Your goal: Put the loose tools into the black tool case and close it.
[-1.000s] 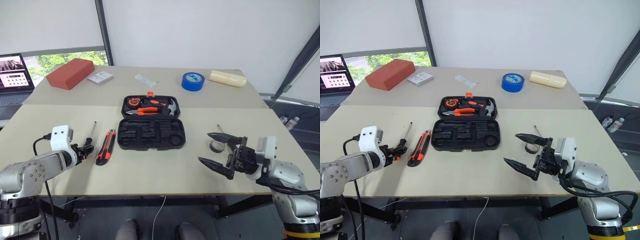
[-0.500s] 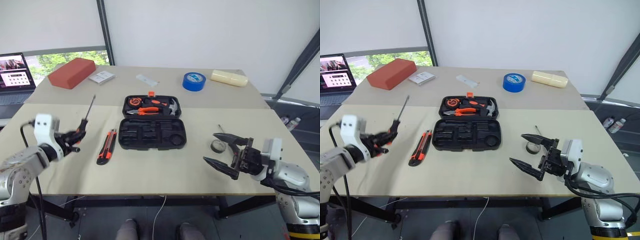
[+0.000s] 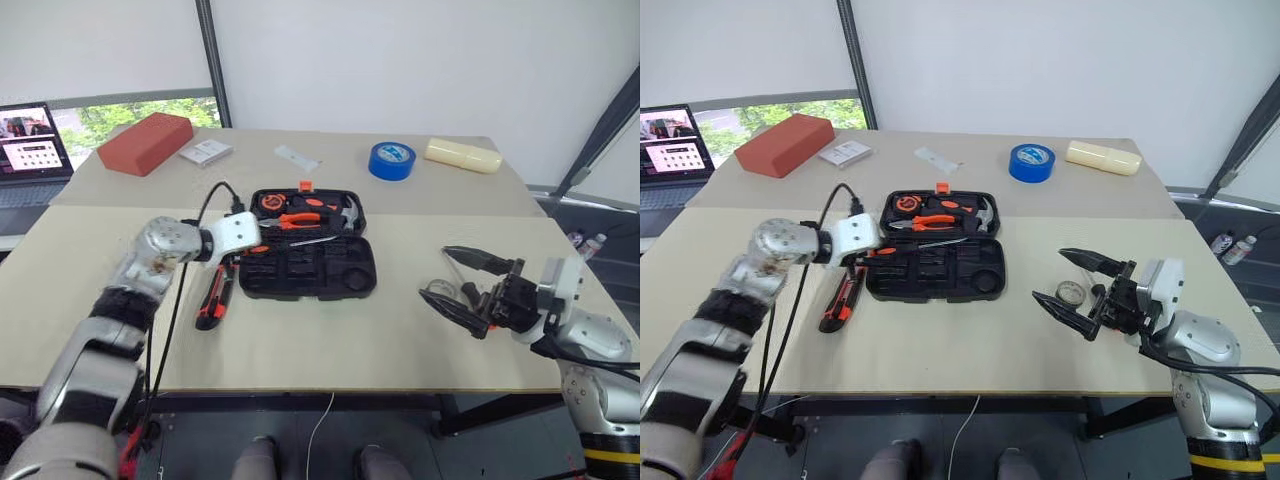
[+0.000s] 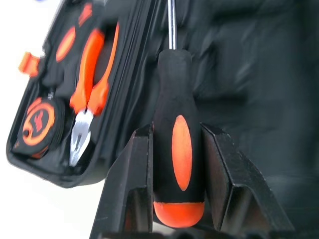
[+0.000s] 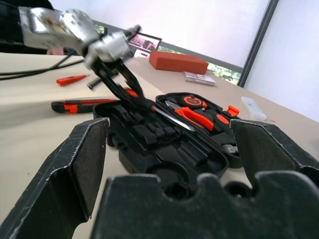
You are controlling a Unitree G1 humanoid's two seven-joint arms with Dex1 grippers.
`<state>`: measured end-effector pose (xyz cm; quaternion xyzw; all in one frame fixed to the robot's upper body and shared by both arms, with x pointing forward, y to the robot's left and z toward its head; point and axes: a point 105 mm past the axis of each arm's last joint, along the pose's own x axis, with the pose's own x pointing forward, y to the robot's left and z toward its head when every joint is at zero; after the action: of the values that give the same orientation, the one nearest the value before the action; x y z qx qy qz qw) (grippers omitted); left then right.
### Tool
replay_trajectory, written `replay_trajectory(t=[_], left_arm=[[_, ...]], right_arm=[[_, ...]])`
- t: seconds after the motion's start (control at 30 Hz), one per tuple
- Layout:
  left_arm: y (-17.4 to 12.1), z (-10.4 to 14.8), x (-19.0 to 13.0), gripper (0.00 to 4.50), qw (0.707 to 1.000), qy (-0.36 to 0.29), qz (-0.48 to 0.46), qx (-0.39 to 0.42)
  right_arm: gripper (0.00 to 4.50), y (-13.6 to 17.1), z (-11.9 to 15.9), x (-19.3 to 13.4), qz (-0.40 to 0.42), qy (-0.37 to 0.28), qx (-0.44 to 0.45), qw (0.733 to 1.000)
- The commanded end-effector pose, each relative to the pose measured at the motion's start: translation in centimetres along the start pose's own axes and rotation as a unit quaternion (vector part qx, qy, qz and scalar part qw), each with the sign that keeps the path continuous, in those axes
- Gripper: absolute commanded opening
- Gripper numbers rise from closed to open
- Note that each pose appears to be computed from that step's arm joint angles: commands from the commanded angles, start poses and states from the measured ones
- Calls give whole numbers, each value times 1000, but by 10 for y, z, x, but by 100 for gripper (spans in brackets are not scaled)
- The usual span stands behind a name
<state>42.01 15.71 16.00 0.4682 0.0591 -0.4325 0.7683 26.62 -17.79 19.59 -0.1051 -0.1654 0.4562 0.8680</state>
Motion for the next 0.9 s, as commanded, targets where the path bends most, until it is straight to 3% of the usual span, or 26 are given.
replay_trajectory(t=[0.03, 0.57, 0.63, 0.8, 0.9], left_arm=[[16, 9, 2, 88, 999, -4, 24, 42], [8, 4, 18, 88, 999, 1, 16, 48], [12, 7, 18, 189, 998, -10, 33, 45], [23, 20, 14, 355, 996, -61, 70, 8], [34, 28, 1, 355, 975, -160, 97, -122]], right_arm=[[450, 4, 19, 3, -10, -16, -19, 1000], [450, 6, 30, 10, -37, -9, -20, 999], [450, 6, 30, 10, -40, -9, -19, 999], [450, 6, 28, 8, -43, -8, -17, 999], [450, 8, 25, 3, -48, -4, -7, 999]])
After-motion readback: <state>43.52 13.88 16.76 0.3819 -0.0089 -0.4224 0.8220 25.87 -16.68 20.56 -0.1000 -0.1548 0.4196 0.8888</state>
